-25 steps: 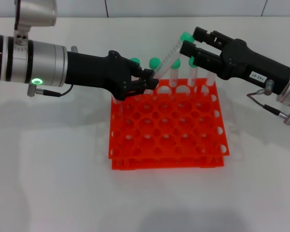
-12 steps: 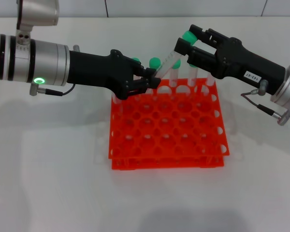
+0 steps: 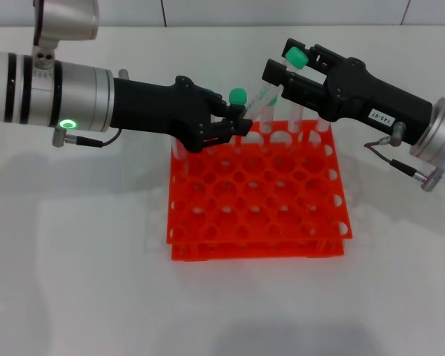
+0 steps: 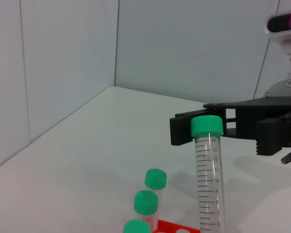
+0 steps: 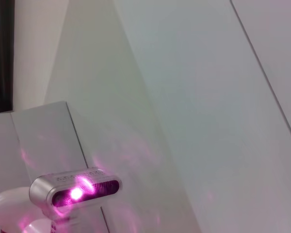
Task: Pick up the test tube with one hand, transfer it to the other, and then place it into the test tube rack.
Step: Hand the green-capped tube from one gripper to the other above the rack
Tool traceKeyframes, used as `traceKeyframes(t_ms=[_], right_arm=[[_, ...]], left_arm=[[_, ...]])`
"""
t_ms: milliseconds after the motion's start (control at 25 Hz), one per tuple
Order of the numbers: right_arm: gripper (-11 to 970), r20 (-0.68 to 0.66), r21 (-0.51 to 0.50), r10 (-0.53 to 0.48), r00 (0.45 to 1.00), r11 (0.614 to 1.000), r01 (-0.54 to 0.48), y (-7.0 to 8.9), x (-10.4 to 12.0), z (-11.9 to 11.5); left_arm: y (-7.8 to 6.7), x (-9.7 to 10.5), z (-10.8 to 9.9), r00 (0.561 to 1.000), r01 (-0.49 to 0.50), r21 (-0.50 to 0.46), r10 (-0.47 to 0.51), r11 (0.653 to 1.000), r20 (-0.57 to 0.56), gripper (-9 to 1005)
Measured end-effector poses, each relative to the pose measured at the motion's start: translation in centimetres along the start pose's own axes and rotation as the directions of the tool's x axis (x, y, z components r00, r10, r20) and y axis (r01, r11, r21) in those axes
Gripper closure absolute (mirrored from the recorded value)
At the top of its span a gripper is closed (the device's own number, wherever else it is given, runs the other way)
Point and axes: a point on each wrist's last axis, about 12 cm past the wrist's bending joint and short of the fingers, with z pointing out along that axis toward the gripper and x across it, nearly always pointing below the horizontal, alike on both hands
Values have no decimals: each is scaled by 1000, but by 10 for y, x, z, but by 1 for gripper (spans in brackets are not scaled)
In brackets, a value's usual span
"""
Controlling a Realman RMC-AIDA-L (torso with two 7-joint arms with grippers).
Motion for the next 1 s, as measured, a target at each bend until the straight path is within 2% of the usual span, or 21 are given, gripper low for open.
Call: traceKeyframes(t_ms=[240, 800, 1000], right_arm=[[278, -2, -12, -14, 1000, 1000, 14, 1, 0, 1], [683, -4, -10, -14, 1000, 1000, 14, 1, 0, 1], [711, -6, -8, -12, 1000, 1000, 12, 1, 1, 1]], left_arm=[[0, 0, 1, 1000, -3, 2, 3, 1000, -2, 706], [-3, 0, 4, 1000, -15, 23, 16, 1000, -13, 695], [-4, -1, 6, 1000, -20, 29, 20, 999, -22, 691]])
